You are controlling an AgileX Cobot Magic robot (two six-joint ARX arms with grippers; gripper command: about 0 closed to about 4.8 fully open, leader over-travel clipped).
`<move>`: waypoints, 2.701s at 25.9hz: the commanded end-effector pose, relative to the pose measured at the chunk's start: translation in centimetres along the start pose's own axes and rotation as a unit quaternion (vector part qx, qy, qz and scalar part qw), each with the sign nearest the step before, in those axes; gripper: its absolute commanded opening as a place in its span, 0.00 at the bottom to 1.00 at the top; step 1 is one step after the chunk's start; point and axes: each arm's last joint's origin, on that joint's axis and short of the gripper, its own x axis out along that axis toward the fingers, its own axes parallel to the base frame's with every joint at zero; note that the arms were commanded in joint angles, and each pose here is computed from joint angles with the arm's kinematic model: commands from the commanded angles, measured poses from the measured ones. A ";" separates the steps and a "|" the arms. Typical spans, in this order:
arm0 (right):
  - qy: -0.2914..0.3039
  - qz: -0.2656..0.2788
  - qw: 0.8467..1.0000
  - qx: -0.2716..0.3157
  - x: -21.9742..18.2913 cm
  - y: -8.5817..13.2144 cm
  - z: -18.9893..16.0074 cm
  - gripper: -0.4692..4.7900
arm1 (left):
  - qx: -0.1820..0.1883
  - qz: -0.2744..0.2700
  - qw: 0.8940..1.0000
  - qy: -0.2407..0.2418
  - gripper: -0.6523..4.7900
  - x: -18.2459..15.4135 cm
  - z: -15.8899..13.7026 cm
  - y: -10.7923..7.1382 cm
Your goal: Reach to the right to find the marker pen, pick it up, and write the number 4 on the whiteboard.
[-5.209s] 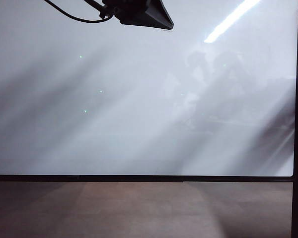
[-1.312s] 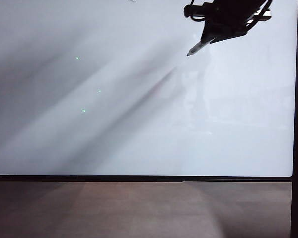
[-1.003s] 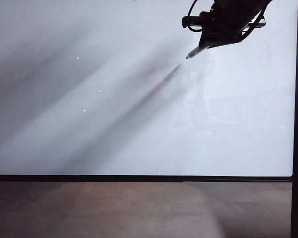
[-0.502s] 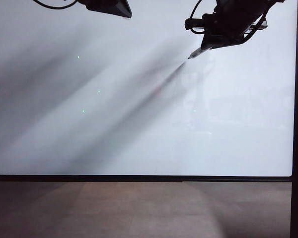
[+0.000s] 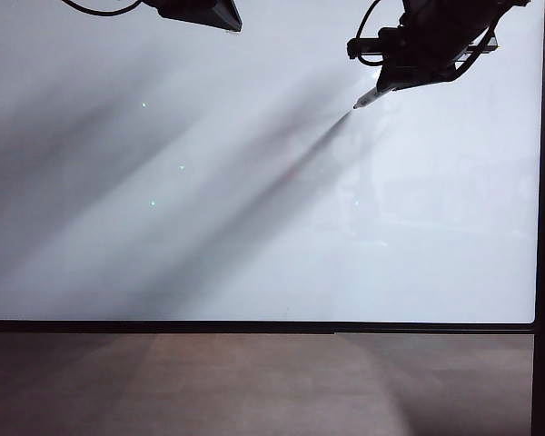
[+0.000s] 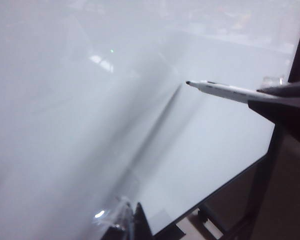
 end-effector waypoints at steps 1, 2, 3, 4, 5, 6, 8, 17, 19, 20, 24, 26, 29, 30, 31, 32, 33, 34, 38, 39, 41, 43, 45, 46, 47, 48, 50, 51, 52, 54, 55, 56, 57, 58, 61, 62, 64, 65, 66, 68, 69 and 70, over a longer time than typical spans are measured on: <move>-0.014 -0.001 1.000 -0.001 0.0 -0.1 0.4 0.08 | 0.001 -0.001 1.000 0.002 0.11 -0.2 0.1 0.0; -0.013 -0.003 1.000 -0.001 0.1 -0.2 0.3 0.08 | 0.001 -0.001 1.000 0.003 0.11 -0.2 0.1 0.0; -0.012 -0.003 1.000 -0.001 0.1 -0.2 0.2 0.08 | 0.001 -0.002 1.000 0.003 0.11 -0.2 0.1 0.0; -0.011 -0.003 1.000 -0.002 0.3 -0.2 0.1 0.08 | 0.001 -0.002 1.000 0.003 0.11 -0.2 0.1 0.0; -0.009 -0.003 1.000 -0.002 0.3 -0.2 0.0 0.08 | 0.001 -0.002 1.000 0.003 0.11 -0.2 0.1 0.0; -0.008 -0.003 1.000 -0.002 0.5 -0.2 -0.1 0.08 | 0.001 -0.002 1.000 0.003 0.11 -0.2 0.1 0.0; -0.006 -0.004 1.000 -0.004 0.7 -0.2 -0.3 0.08 | 0.001 -0.002 1.000 0.003 0.11 -0.2 0.1 0.0; -0.006 -0.009 1.000 -0.011 1.0 -0.4 -0.7 0.08 | 0.001 -0.002 1.000 0.007 0.11 -0.2 0.0 0.0; -0.005 -0.009 1.000 -0.011 1.1 -0.5 -0.8 0.08 | 0.001 -0.003 1.000 0.008 0.11 -0.2 0.0 0.0; -0.004 -0.010 1.000 -0.011 1.2 -0.5 -0.8 0.08 | 0.001 -0.003 1.000 0.010 0.11 -0.2 0.0 -0.1; 0.002 -0.013 1.000 -0.011 1.2 -0.9 -1.0 0.08 | 0.001 -0.003 1.000 0.013 0.11 -0.2 -0.1 -0.1; 0.003 -0.013 1.000 -0.011 1.2 -0.9 -1.0 0.08 | 0.001 -0.003 1.000 0.014 0.11 -0.2 -0.1 -0.1; 0.005 -0.014 1.000 -0.011 1.2 -1.0 -1.1 0.08 | 0.001 -0.003 1.000 0.014 0.11 -0.2 -0.1 -0.1; 0.006 -0.014 1.000 -0.011 1.2 -1.0 -1.1 0.08 | 0.001 -0.003 1.000 0.014 0.11 -0.2 -0.1 -0.1; 0.007 -0.014 1.000 -0.011 1.2 -1.0 -1.1 0.08 | 0.001 -0.003 1.000 0.014 0.11 -0.2 -0.1 -0.1; 0.010 -0.014 1.000 -0.011 1.2 -1.0 -1.2 0.08 | 0.001 -0.003 1.000 0.014 0.11 -0.2 -0.1 -0.1; 0.011 -0.014 1.000 -0.011 1.2 -1.0 -1.2 0.08 | 0.001 -0.003 1.000 0.014 0.11 -0.2 -0.1 -0.1; 0.015 -0.013 1.000 -0.012 1.2 -1.0 -1.3 0.08 | 0.001 -0.003 1.000 0.014 0.11 -0.2 -0.1 -0.1; 0.029 -0.015 0.999 -0.013 1.2 -1.2 -1.5 0.08 | 0.001 -0.003 1.000 0.014 0.11 -0.2 -0.1 -0.1; 0.032 -0.016 0.999 -0.013 1.2 -1.3 -1.6 0.08 | 0.001 -0.003 1.000 0.014 0.11 -0.2 -0.1 -0.1; 0.036 -0.015 0.999 -0.013 1.4 -1.2 -1.8 0.08 | 0.001 -0.003 1.000 0.014 0.11 -0.2 -0.1 -0.1; 0.040 -0.014 0.999 -0.014 1.5 -1.3 -2.1 0.08 | 0.001 -0.003 1.000 0.014 0.11 -0.2 -0.1 -0.1; 0.043 -0.007 0.999 -0.013 1.8 -1.4 -2.4 0.08 | 0.001 -0.003 1.000 0.014 0.11 -0.2 -0.1 -0.1; 0.045 -0.006 0.999 -0.013 1.8 -1.5 -2.5 0.08 | 0.001 -0.003 1.000 0.014 0.11 -0.2 -0.1 -0.1; 0.047 -0.005 0.999 -0.013 2.0 -1.4 -2.7 0.08 | 0.001 -0.003 1.000 0.015 0.11 -0.2 -0.1 -0.1; 0.047 -0.005 0.999 -0.013 2.1 -1.4 -2.8 0.08 | 0.001 -0.003 1.000 0.015 0.11 -0.2 -0.1 -0.1; 0.051 -0.005 0.999 -0.014 2.3 -1.4 -3.1 0.08 | 0.002 -0.003 1.000 0.015 0.11 -0.2 -0.1 -0.1; 0.053 -0.006 0.999 -0.013 2.3 -1.5 -3.1 0.08 | 0.002 -0.003 1.000 0.015 0.11 -0.2 -0.1 -0.1; 0.055 -0.006 0.998 -0.013 2.4 -1.5 -3.2 0.08 | 0.002 -0.003 1.000 0.015 0.11 -0.2 -0.1 -0.1; 0.056 -0.006 0.998 -0.014 2.4 -1.5 -3.3 0.08 | 0.002 -0.003 1.000 0.015 0.11 -0.2 -0.1 -0.1; 0.056 -0.006 0.998 -0.014 2.4 -1.5 -3.3 0.08 | 0.001 -0.003 1.000 0.015 0.11 -0.2 -0.1 -0.1; 0.054 -0.006 0.998 -0.014 2.4 -1.5 -3.2 0.08 | 0.002 -0.003 1.000 0.015 0.11 -0.2 -0.1 -0.1; 0.053 -0.006 0.998 -0.014 2.4 -1.5 -3.2 0.08 | 0.001 -0.003 1.000 0.015 0.11 -0.2 -0.1 -0.1; 0.052 -0.006 0.999 -0.014 2.4 -1.5 -3.2 0.08 | 0.002 -0.003 1.000 0.015 0.11 -0.2 -0.1 -0.1; 0.051 -0.010 0.999 -0.014 2.4 -1.5 -3.1 0.08 | 0.002 -0.003 1.000 0.015 0.11 -0.2 -0.1 -0.1; 0.051 -0.012 0.999 -0.014 2.4 -1.6 -3.1 0.08 | 0.002 -0.003 1.000 0.015 0.11 -0.2 -0.1 -0.1; 0.053 -0.016 0.998 -0.015 2.4 -1.7 -3.1 0.08 | 0.001 -0.003 1.000 0.015 0.11 -0.2 -0.1 -0.1; 0.054 -0.018 0.998 -0.014 2.4 -1.8 -3.2 0.08 | 0.002 -0.003 1.000 0.015 0.11 -0.2 -0.1 -0.1; 0.055 -0.020 0.998 -0.014 2.4 -2.0 -3.2 0.08 | 0.002 -0.003 1.000 0.015 0.11 -0.2 -0.1 -0.1; 0.056 -0.024 0.998 -0.014 2.4 -2.2 -3.2 0.08 | 0.002 -0.003 1.000 0.015 0.11 -0.2 -0.1 -0.1; 0.055 -0.026 0.998 -0.013 2.4 -2.4 -3.2 0.08 | 0.001 -0.003 1.000 0.015 0.11 -0.2 -0.1 -0.1; 0.055 -0.028 0.998 -0.012 2.3 -2.6 -3.2 0.08 | 0.001 -0.004 1.000 0.015 0.11 -0.2 -0.1 -0.1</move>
